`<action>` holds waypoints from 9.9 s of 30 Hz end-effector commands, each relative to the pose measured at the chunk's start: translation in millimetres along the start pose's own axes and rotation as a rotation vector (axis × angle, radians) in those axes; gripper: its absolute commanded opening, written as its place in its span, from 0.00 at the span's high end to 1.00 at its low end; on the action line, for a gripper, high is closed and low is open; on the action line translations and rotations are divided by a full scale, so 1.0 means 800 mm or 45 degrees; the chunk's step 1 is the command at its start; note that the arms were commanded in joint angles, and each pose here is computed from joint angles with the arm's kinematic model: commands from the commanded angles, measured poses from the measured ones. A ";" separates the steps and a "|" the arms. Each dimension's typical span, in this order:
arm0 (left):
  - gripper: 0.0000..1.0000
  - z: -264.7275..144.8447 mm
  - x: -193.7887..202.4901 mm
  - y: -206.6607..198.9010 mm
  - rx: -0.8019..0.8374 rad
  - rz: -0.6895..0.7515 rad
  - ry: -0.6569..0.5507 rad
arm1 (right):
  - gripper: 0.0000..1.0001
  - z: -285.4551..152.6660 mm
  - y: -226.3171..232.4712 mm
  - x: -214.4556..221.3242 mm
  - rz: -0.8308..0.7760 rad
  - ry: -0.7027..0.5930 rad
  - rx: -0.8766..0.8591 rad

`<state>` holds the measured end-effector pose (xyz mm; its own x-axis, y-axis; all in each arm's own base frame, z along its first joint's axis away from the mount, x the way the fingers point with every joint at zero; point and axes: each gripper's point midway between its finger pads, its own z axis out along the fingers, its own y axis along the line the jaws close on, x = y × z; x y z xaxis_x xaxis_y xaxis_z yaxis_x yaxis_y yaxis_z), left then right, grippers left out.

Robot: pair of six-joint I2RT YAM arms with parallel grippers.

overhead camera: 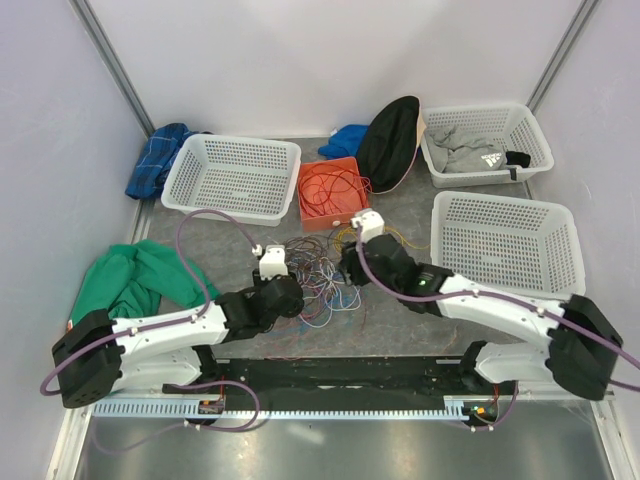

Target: Untangle the cables

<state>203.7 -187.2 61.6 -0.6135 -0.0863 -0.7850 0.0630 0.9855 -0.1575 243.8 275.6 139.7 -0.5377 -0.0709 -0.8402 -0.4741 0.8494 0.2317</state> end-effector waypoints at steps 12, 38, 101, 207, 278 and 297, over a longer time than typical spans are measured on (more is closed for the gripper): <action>0.29 -0.041 -0.018 0.052 -0.173 -0.308 -0.053 | 0.46 0.113 0.092 -0.008 -0.180 0.062 -0.140; 0.30 -0.055 -0.002 0.069 -0.131 -0.465 -0.032 | 1.00 0.094 0.078 -0.048 -0.210 -0.028 0.002; 0.98 -0.106 -0.270 -0.119 0.523 -0.131 -0.832 | 0.76 -0.209 0.113 -0.130 0.061 -0.305 -0.605; 0.00 -0.138 -0.179 -0.059 0.606 -0.392 -0.440 | 1.00 -0.409 -0.056 -0.501 0.236 -1.247 0.739; 0.00 -0.074 -0.077 -0.045 0.456 -0.415 -0.157 | 0.23 -0.160 -0.191 -0.178 0.609 -0.641 0.285; 0.18 0.020 -0.078 -0.103 0.189 -0.273 -0.015 | 0.23 -0.103 -0.118 -0.079 0.434 -0.417 0.000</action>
<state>238.6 -260.4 109.4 -0.6259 -0.2426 -0.7412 0.0895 0.9218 -0.3772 265.2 151.2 189.4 -0.4675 0.3829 -0.7967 -0.2338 0.8157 0.5292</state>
